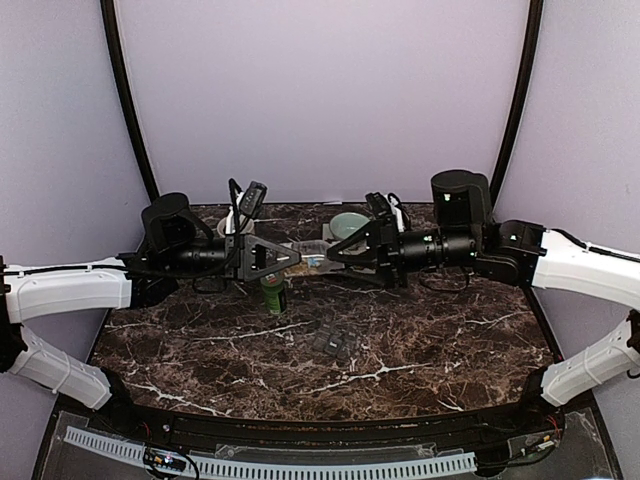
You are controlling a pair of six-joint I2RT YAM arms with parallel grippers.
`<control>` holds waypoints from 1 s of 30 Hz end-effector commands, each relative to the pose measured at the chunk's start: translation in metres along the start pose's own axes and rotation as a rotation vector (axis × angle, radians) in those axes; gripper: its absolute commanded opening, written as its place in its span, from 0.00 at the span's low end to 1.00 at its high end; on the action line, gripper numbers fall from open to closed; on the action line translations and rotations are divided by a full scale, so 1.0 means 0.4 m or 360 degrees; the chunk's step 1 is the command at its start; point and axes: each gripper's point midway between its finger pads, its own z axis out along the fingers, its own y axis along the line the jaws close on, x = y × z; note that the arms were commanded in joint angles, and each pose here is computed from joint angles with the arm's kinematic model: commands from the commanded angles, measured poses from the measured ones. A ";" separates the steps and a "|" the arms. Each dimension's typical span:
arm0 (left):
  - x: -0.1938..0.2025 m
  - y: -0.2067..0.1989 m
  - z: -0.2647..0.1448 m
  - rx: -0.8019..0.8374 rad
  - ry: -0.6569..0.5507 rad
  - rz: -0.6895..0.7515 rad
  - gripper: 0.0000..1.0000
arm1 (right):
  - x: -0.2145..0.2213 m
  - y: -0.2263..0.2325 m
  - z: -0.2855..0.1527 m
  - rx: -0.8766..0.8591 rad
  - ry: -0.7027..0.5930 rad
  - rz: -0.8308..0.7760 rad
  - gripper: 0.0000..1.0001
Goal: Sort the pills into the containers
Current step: Unscrew the lid of the pill bottle.
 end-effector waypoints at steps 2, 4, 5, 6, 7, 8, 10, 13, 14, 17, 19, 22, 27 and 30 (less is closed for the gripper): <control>-0.030 -0.039 0.003 0.0062 -0.0030 0.0087 0.00 | -0.027 0.046 -0.008 -0.0104 -0.0036 -0.0059 0.20; -0.030 -0.039 0.003 0.0070 -0.0034 0.0076 0.00 | -0.028 0.047 -0.010 -0.0103 -0.0039 -0.0083 0.10; -0.029 -0.038 0.004 0.0074 -0.0035 0.0064 0.00 | -0.027 0.046 -0.011 -0.0102 -0.0039 -0.0097 0.07; -0.029 -0.038 0.005 0.0080 -0.0036 0.0056 0.00 | -0.028 0.048 -0.013 -0.0104 -0.0040 -0.0119 0.04; -0.028 -0.037 0.005 0.0084 -0.0036 0.0044 0.00 | -0.028 0.048 -0.015 -0.0107 -0.0043 -0.0142 0.01; -0.028 -0.039 0.006 0.0092 -0.0037 0.0033 0.00 | -0.027 0.050 -0.016 -0.0112 -0.0039 -0.0174 0.00; -0.030 -0.041 0.007 0.0107 -0.0041 0.0007 0.00 | -0.025 0.060 -0.020 -0.0135 -0.0032 -0.0271 0.00; -0.032 -0.046 0.011 0.0137 -0.0037 -0.0040 0.00 | -0.022 0.074 -0.029 -0.0150 -0.0038 -0.0491 0.00; -0.032 -0.047 0.012 0.0147 -0.0032 -0.0058 0.00 | -0.020 0.078 -0.034 -0.0159 -0.0046 -0.0579 0.00; -0.032 -0.055 0.017 0.0196 -0.0011 -0.0122 0.00 | -0.015 0.091 -0.047 -0.0183 -0.0060 -0.0795 0.00; -0.033 -0.063 0.019 0.0230 0.0003 -0.0165 0.00 | -0.012 0.091 -0.052 -0.0175 -0.0066 -0.0928 0.00; -0.034 -0.074 0.023 0.0269 0.0039 -0.0211 0.00 | -0.015 0.076 -0.058 -0.0119 -0.0091 -0.1099 0.00; -0.026 -0.083 0.024 0.0313 0.0087 -0.0273 0.00 | -0.022 0.049 -0.061 -0.0018 -0.0114 -0.1277 0.00; -0.020 -0.091 0.023 0.0352 0.0108 -0.0310 0.00 | -0.030 0.039 -0.068 0.0044 -0.0159 -0.1365 0.00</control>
